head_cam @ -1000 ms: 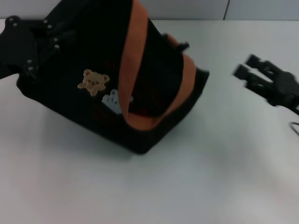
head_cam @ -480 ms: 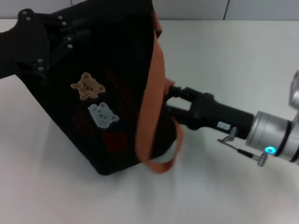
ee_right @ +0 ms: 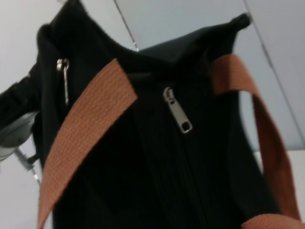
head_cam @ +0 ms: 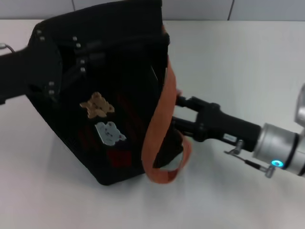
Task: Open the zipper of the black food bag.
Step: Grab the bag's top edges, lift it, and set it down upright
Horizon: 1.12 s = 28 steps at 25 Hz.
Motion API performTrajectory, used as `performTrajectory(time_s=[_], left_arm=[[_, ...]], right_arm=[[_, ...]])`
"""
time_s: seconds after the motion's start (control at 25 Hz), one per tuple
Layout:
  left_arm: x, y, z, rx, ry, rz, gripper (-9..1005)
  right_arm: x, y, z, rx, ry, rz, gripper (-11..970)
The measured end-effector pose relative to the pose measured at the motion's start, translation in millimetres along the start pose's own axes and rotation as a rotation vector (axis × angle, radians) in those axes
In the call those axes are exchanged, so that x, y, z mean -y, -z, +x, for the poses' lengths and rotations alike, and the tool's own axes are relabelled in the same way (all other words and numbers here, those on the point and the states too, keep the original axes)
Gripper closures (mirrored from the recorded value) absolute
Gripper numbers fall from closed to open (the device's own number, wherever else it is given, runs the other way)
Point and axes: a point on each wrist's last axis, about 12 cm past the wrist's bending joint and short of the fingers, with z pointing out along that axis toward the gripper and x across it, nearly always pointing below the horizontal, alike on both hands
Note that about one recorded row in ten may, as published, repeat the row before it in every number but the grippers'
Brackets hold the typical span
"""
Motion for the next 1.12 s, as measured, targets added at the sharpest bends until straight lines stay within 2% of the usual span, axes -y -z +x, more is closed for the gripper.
performTrajectory(time_s=[0.04,0.12,0.28,0.48,0.68,0.88,1.12], left_arm=[[2.5,1,2,-0.001,0.005,0.002,907],[6.9,2,6,0.001,0.009,0.005,907],[15.7,4,15,0.009,0.024,0.006,907],[22.8,-3,23,0.018,0.045,0.043,907],[25.2,-11,27,0.023,0.053,0.071,907],[25.7,-15,31,0.027,0.060,0.068,907],[26.3,-17,33,0.029,0.061,0.068,907]], right_arm=[[2.7,9,-1,0.034,0.029,0.023,208],[3.5,14,-2,0.055,0.046,0.036,209],[3.6,34,-5,0.173,0.161,0.102,210],[1.5,49,-10,0.288,0.380,0.186,212],[-3.2,42,-12,0.292,0.659,0.211,214],[-20.2,26,-3,0.299,0.928,0.240,216],[-31.6,11,6,0.259,1.086,0.268,218]])
